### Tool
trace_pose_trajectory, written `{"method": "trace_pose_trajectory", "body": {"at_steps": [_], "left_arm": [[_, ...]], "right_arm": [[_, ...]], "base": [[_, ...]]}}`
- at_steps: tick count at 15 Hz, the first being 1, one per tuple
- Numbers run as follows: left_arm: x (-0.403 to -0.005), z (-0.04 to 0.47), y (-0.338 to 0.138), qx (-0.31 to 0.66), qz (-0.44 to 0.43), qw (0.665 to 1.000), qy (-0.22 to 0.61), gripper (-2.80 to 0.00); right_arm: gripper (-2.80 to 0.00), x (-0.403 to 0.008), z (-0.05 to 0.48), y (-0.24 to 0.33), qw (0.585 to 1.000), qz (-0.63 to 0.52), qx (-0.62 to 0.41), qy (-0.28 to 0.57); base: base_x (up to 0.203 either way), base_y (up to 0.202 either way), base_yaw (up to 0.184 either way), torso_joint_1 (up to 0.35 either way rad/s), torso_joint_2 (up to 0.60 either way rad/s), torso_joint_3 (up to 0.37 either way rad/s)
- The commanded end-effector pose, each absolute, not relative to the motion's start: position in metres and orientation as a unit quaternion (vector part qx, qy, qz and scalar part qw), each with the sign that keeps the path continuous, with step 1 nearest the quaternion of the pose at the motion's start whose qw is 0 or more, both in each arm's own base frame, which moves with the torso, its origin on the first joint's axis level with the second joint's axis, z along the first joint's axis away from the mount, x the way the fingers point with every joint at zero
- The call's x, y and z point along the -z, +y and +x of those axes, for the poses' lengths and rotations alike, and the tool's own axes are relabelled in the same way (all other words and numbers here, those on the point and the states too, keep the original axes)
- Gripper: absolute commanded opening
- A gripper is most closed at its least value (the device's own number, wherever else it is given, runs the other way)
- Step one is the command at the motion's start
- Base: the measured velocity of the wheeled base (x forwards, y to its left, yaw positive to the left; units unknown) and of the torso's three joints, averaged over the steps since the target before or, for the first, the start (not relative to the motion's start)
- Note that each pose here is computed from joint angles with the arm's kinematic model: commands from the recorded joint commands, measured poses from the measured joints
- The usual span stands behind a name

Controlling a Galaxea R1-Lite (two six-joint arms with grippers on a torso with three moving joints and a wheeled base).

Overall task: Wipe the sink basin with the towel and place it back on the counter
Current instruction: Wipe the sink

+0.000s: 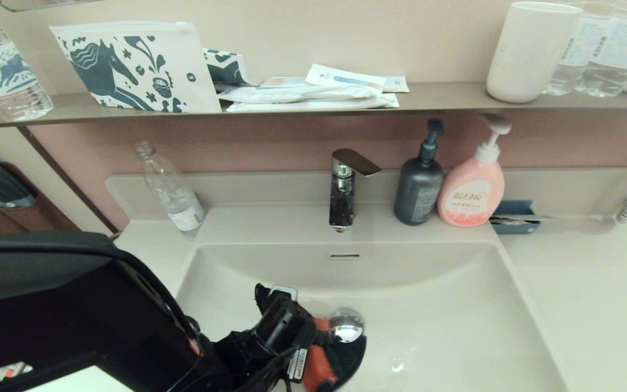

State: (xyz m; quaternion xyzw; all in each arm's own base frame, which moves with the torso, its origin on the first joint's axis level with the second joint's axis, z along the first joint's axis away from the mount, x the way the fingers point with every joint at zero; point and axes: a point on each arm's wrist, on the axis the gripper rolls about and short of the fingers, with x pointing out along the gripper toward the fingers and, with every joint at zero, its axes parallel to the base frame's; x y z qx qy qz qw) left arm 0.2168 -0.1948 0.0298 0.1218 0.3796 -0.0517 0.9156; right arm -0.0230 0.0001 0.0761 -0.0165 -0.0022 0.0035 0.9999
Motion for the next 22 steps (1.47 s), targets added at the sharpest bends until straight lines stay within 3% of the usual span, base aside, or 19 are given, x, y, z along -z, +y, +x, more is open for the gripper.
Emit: {"method": "trace_pose_trajectory", "body": {"at_steps": [1,6,13,17,22], "left_arm": [[-0.039,0.218,-0.175,0.040,0.137,0.916,0.376,-2.80],[-0.057,0.213,-0.129,0.015,0.179,0.911,0.372,-2.80],[-0.120,0.190,-0.089,0.001,0.202,0.928,0.313,-2.80],[-0.177,0.185,-0.088,-0.005,0.165,0.951,0.260,-2.80],[-0.185,0.191,-0.105,-0.014,0.074,0.975,0.207,-2.80]], "right_arm": [[-2.80,-0.076,-0.023,0.000,1.000,-0.017,-0.004,-0.002],[-2.80,-0.076,-0.023,0.000,1.000,-0.017,-0.004,-0.002],[-2.80,-0.076,-0.023,0.000,1.000,-0.017,-0.004,-0.002],[-2.80,-0.076,-0.023,0.000,1.000,-0.017,-0.004,-0.002],[-2.80,-0.076,-0.023,0.000,1.000,-0.017,-0.004,-0.002]], "base": [[0.000,0.000,0.000,0.000,0.00,0.000],[0.000,0.000,0.000,0.000,0.00,0.000],[0.000,0.000,0.000,0.000,0.00,0.000],[0.000,0.000,0.000,0.000,0.00,0.000],[0.000,0.000,0.000,0.000,0.00,0.000]]}}
